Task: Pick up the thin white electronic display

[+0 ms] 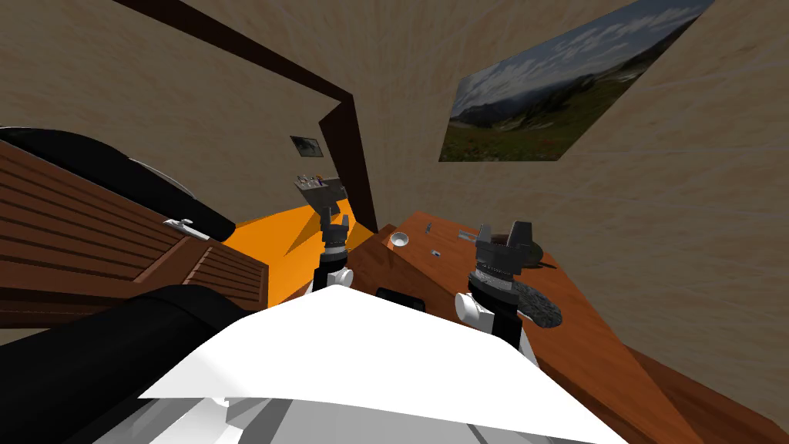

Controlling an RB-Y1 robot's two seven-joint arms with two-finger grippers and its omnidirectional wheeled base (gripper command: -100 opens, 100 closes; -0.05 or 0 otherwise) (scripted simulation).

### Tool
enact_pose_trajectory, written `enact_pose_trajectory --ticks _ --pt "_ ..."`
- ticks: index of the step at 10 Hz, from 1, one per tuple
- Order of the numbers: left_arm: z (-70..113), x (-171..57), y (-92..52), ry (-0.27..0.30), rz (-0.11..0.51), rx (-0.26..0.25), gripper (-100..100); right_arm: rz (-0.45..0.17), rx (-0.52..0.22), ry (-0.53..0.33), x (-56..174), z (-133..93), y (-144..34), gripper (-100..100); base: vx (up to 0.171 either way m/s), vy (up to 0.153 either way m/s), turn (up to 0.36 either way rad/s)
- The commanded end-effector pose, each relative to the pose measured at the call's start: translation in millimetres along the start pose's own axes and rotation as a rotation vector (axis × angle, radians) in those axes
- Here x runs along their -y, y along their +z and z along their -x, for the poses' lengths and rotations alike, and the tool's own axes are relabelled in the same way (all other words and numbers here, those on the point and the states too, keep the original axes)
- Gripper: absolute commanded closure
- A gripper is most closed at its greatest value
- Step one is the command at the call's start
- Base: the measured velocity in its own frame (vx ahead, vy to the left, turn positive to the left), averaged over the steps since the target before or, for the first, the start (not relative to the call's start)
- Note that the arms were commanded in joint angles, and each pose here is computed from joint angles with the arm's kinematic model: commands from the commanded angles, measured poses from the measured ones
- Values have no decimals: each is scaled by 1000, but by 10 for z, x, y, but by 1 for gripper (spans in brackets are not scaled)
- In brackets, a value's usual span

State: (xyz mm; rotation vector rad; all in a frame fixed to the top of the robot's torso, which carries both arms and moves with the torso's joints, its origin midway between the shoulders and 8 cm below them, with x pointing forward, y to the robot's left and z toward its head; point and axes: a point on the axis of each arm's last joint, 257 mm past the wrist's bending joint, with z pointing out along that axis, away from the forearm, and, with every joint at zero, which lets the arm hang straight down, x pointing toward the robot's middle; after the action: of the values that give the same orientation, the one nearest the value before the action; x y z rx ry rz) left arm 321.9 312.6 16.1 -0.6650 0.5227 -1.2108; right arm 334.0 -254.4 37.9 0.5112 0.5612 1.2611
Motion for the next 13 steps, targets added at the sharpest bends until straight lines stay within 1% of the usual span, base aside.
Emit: enact_pose_trajectory --ticks 1,4,7,8,10,11,12,13 --pt "0 0 0 0 0 0 0 -8 -38 -29 67 -22 -24 -100 -1 8 99" --pt "0 0 0 0 0 0 0 -40 -110 -101 274 -23 -104 -100 3 10 113" --pt "0 0 0 0 0 0 0 -96 -203 -203 615 7 -253 -100 7 8 163" --pt "0 0 0 0 0 0 0 -96 -205 -204 615 6 -253 -100 3 2 48" --pt "0 0 0 0 0 0 0 -135 -279 -280 864 28 -376 -100 5 10 191" --pt "0 0 0 0 0 0 0 -147 -285 -283 915 34 -408 -100 6 5 83" --pt "0 0 0 0 0 0 0 -171 -329 -323 1061 46 -493 -100 4 15 167" --pt "0 0 0 0 0 0 0 -178 -329 -323 1087 51 -510 -100 5 9 96"
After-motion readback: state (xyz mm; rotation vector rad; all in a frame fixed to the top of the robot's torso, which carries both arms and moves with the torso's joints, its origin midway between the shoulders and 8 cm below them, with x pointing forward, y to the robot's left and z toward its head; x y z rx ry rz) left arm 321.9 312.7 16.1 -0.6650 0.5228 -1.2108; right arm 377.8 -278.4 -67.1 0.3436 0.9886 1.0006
